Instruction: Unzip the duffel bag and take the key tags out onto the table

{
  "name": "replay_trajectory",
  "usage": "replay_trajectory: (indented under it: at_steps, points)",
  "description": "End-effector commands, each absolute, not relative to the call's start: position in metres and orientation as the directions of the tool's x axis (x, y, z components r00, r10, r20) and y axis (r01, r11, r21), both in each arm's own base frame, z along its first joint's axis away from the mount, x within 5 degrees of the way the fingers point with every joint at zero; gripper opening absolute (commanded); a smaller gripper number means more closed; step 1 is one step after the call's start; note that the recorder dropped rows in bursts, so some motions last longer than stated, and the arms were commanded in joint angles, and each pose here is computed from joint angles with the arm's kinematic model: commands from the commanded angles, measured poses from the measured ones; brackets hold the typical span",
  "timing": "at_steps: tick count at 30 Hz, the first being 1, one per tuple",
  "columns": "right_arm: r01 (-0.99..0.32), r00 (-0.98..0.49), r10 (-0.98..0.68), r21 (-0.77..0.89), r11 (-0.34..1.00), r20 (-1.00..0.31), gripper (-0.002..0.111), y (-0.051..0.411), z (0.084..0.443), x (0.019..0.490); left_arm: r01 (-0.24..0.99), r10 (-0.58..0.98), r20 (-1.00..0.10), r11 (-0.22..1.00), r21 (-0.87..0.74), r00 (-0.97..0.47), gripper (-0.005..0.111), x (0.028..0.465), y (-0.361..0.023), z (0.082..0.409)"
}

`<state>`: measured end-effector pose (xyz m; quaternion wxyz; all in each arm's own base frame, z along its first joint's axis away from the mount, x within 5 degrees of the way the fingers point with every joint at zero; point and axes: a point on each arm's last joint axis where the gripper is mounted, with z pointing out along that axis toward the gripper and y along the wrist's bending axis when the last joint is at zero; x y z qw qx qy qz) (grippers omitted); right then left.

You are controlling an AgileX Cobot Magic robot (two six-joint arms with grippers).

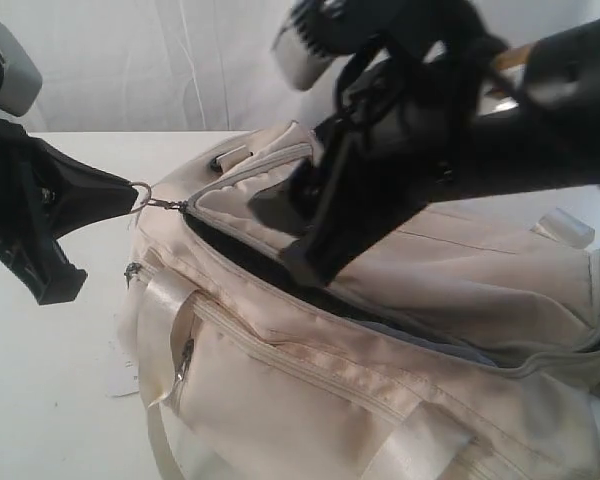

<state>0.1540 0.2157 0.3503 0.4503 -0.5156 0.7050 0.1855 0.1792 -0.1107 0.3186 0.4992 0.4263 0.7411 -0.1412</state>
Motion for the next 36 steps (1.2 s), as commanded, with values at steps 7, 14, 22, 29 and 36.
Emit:
replay_trajectory:
  at_steps: [7, 14, 22, 29, 36]
  points:
    - [-0.894, 0.067, -0.582, -0.308, 0.325, -0.81, 0.068, 0.283, 0.292, 0.178, 0.779, 0.47, -0.872, 0.595, 0.201, -0.134, 0.0, 0.176, -0.112, 0.323]
    - [-0.897, 0.054, -0.599, -0.302, 0.323, -0.799, 0.051, 0.289, 0.28, 0.183, 0.779, 0.472, -0.872, 0.593, 0.202, -0.133, 0.0, 0.176, -0.112, 0.323]
    - [-0.913, 0.018, -0.636, -0.272, 0.304, -0.772, 0.021, 0.29, 0.27, 0.181, 0.774, 0.47, -0.873, 0.599, 0.206, -0.131, 0.0, 0.176, -0.112, 0.323]
    - [-0.947, 0.008, -0.68, -0.225, 0.231, -0.733, 0.0, 0.296, 0.264, 0.161, 0.721, 0.462, -0.874, 0.655, 0.224, -0.149, 0.0, 0.193, -0.112, 0.317]
    - [-0.969, -0.028, -0.714, -0.156, 0.191, -0.699, 0.0, 0.298, 0.26, 0.14, 0.789, 0.49, -0.855, 0.588, 0.178, -0.172, 0.0, 0.247, -0.14, 0.334]
